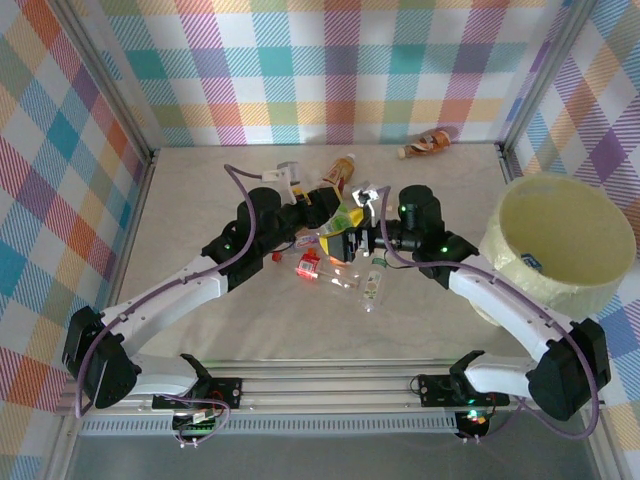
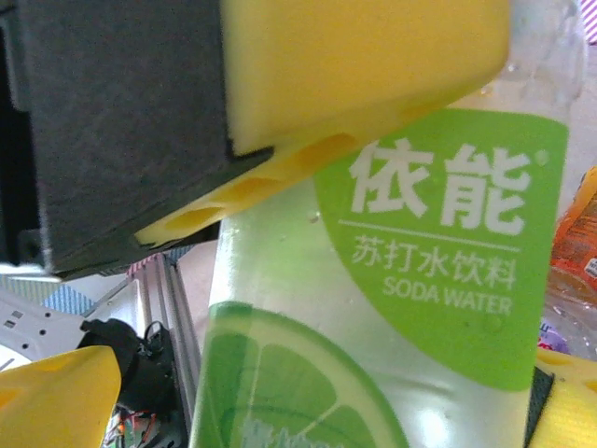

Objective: Put the plastic bottles in the bin

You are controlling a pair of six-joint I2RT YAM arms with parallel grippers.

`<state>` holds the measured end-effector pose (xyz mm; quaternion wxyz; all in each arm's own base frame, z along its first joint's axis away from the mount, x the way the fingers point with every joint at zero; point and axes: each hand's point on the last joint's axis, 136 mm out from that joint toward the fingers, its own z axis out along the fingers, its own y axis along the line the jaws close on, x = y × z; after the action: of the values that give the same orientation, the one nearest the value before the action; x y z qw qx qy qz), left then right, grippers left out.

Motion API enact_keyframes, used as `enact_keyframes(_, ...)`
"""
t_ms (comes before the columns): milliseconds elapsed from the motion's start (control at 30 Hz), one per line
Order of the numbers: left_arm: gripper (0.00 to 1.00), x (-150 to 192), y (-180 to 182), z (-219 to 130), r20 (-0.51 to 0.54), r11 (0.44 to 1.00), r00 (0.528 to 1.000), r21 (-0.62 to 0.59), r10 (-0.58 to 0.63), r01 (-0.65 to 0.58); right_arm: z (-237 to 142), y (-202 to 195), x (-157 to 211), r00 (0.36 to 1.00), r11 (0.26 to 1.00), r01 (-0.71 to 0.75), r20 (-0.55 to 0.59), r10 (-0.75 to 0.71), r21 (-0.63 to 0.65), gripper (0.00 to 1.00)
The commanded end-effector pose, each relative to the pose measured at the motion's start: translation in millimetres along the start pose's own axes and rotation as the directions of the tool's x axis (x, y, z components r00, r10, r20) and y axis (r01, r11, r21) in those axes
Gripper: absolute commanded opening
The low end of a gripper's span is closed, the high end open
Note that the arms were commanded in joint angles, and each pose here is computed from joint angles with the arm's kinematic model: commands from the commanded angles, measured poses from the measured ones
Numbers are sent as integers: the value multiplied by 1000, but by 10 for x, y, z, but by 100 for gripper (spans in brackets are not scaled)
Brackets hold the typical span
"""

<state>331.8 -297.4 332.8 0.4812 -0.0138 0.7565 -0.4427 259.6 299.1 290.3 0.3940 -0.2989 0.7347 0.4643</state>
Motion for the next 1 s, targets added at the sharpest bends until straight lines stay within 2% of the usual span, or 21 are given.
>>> enact_keyframes(0, 54, -160, -96, -13, 32, 1000, 999, 15, -11, 11, 1, 31, -211, 996, 998, 66, 62, -67, 21, 100)
enact_keyframes(333, 54, -121, -36, 37, 17, 1000, 1000, -9, -24, 25, 60, 9, -150, 997, 997, 73, 34, -74, 30, 94)
enact_keyframes(533, 54, -98, -16, 56, 9, 999, 999, -17, -32, 32, 78, 31, -125, 997, 997, 73, 29, -74, 15, 77)
enact_keyframes(600, 54, -93, -6, 62, 7, 999, 999, -22, -32, 32, 70, -10, -133, 997, 997, 72, 32, -74, 41, 71)
enact_keyframes(733, 55, -92, 3, 61, 3, 999, 999, -29, -32, 32, 35, -73, -152, 996, 993, 73, 41, -77, 90, 65)
enact_keyframes(867, 60, -76, 8, 55, -10, 999, 999, -33, -36, 35, -13, -160, -185, 996, 986, 65, 57, -75, 156, 59)
enact_keyframes(967, 70, -58, -22, 39, -27, 999, 999, -19, -36, 35, -86, -342, -219, 994, 962, 42, 87, -68, 269, 54)
